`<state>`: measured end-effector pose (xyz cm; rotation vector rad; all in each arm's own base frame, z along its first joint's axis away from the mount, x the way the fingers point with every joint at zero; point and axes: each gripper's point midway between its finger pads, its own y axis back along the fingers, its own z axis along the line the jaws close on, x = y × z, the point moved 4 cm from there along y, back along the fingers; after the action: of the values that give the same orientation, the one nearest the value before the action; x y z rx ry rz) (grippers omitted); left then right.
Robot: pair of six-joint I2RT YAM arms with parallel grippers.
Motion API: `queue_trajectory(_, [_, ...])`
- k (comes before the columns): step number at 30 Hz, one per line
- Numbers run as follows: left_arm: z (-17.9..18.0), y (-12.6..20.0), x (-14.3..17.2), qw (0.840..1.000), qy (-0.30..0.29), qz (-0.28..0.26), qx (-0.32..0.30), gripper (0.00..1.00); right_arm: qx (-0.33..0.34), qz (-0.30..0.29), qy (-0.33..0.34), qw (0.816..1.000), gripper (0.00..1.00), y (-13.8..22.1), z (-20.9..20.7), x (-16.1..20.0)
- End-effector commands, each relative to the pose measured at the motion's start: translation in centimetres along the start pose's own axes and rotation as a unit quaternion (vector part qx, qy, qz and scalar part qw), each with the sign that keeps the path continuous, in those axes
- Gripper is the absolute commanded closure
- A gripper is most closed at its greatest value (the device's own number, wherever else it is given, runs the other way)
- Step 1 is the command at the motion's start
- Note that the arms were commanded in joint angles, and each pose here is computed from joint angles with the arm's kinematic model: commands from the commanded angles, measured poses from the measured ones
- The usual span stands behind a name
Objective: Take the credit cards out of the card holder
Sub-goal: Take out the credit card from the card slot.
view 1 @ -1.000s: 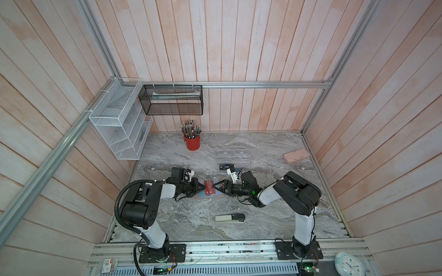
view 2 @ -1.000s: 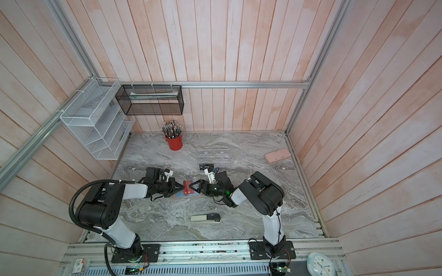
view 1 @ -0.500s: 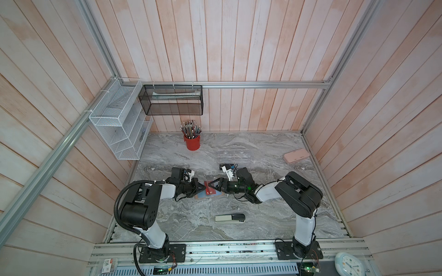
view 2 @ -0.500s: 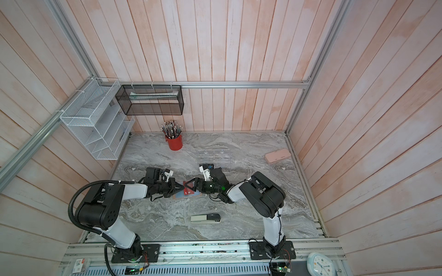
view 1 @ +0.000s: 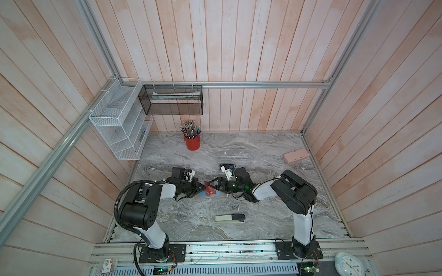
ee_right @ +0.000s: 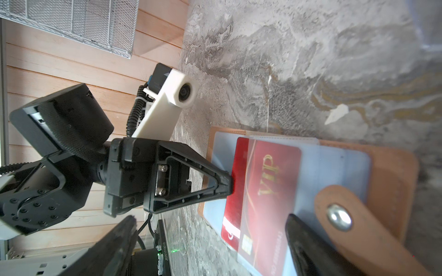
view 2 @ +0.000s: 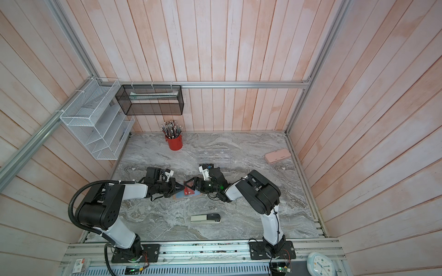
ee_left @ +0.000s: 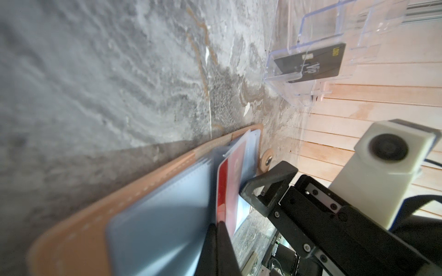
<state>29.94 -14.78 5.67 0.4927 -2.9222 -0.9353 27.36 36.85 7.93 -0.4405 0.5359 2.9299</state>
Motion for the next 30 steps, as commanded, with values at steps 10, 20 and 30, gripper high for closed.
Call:
queue_trajectory(10, [-0.2,0.4,0.0,1.0,-0.02,0.001,0.008,1.0,0.062,0.019,-0.061,0.996,0.02,0.2,-4.6,2.0])
queue_trajectory(20, [0.5,1.4,0.3,1.0,-0.022,-0.011,-0.002,1.0,0.06,0.017,-0.066,0.996,0.02,0.4,-4.9,2.0])
queue_trajectory(30, [-0.2,2.6,0.7,0.999,-0.039,-0.021,-0.017,1.0,0.063,0.017,-0.061,0.996,0.02,0.4,-4.9,1.8])
